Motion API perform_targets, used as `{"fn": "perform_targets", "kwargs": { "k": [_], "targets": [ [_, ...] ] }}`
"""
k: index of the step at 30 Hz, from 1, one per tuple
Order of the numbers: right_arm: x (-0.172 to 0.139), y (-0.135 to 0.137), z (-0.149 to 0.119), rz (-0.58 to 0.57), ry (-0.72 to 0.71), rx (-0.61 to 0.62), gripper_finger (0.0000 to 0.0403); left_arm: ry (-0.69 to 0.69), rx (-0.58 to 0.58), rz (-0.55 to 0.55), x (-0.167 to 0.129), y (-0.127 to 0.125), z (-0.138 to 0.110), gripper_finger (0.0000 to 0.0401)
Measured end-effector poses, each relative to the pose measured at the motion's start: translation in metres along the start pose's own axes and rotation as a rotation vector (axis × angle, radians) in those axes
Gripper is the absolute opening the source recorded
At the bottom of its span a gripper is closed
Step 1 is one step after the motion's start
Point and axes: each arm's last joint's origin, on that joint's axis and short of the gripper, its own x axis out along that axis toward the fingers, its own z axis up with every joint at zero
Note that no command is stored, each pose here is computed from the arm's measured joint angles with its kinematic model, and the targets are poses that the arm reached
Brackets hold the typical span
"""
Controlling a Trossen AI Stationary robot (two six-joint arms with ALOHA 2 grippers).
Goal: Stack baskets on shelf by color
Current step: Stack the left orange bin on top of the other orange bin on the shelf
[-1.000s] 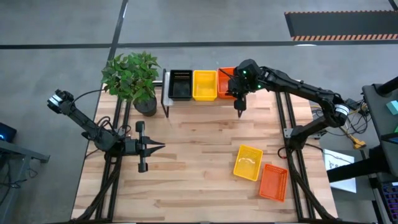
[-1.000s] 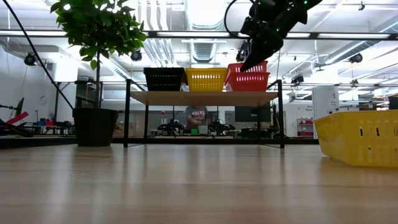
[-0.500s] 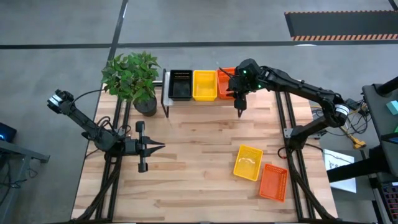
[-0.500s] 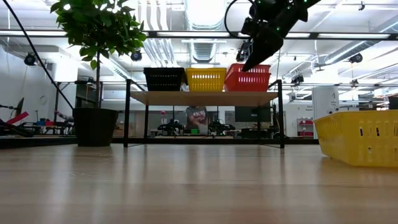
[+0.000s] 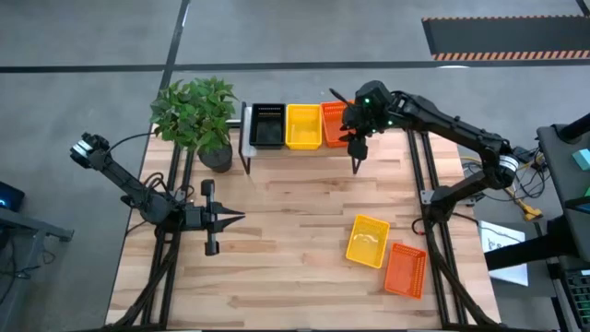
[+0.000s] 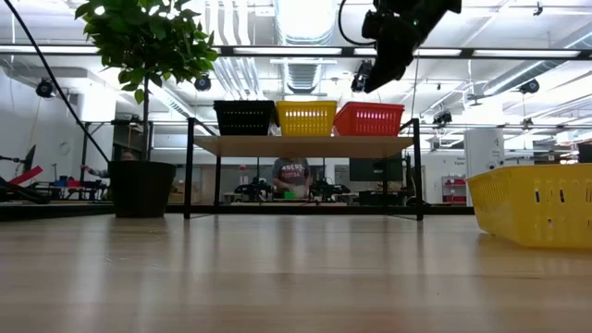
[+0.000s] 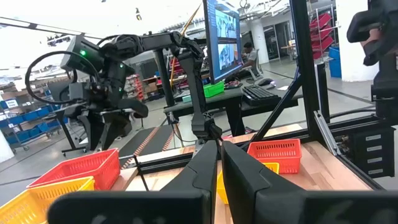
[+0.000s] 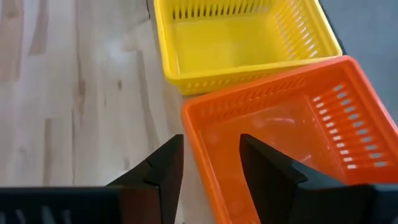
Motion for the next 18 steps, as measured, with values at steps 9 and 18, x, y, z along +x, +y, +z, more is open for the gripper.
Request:
{"fn": "perform_targets", "kwargs": {
  "k": [9, 18],
  "targets": [
    [-0.018, 0.004, 0.006, -0.075, 0.068, 0.033, 0.0137, 0.0, 0.0, 0.001, 0.0, 0.0, 0.0, 0.0008],
    [-0.015, 0.001, -0.013, -0.288, 0.308, 0.058, 0.0061, 0.0, -0.001, 0.001, 0.0, 0.0, 0.0, 0.0008]
  ]
}}
